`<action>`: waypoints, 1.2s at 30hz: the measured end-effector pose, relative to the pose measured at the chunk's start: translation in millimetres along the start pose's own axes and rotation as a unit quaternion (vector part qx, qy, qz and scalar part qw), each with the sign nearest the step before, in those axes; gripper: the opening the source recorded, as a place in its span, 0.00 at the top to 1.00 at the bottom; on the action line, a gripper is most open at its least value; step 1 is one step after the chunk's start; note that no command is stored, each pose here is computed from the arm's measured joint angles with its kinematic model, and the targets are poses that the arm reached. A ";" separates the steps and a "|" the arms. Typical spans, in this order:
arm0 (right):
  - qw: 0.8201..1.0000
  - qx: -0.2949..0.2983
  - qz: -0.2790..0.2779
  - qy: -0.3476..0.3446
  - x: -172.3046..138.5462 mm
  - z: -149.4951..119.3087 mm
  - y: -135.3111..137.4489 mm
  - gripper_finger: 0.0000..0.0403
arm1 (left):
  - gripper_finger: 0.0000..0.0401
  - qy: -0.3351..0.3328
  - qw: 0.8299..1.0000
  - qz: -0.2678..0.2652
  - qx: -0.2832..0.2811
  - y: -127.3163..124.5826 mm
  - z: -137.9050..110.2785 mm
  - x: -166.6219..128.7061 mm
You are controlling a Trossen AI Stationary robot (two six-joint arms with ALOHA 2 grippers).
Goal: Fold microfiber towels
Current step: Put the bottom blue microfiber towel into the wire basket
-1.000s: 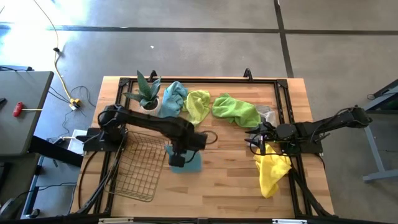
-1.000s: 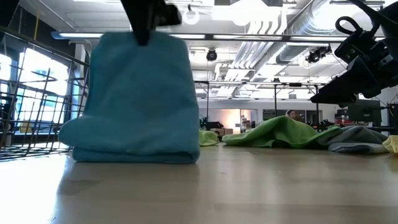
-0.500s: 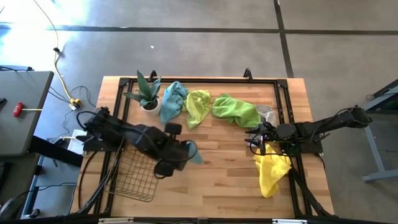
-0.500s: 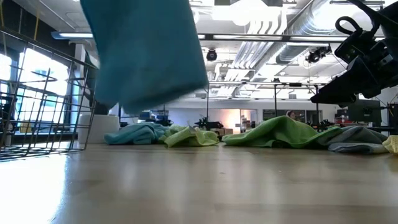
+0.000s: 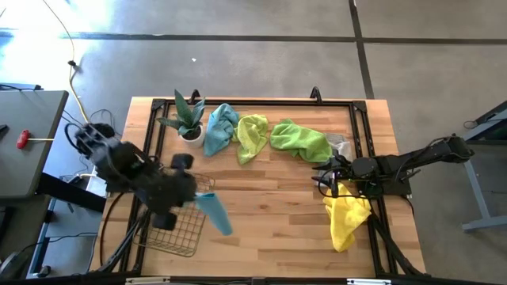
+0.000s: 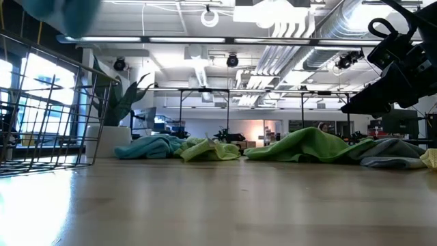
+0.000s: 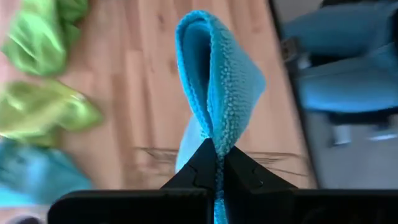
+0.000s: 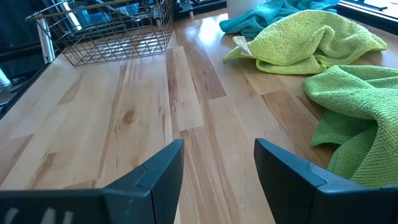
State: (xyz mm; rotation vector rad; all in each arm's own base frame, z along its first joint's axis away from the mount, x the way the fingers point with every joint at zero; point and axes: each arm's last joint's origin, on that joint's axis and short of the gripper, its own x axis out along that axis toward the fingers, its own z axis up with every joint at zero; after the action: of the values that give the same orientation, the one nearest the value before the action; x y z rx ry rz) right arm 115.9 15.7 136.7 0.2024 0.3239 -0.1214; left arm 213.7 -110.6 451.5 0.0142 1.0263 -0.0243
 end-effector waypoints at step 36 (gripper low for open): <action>1.000 0.000 0.000 0.000 0.0 0.0 0.0 0.53 | 0.99 0.251 0.964 -0.085 0.020 -63.4 -103.8 47.4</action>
State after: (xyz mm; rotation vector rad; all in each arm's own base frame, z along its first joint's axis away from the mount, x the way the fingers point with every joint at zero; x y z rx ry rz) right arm 115.9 15.8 136.7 0.2023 0.3239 -0.1214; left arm 147.8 -172.2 357.2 -0.0316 1.5333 -0.2067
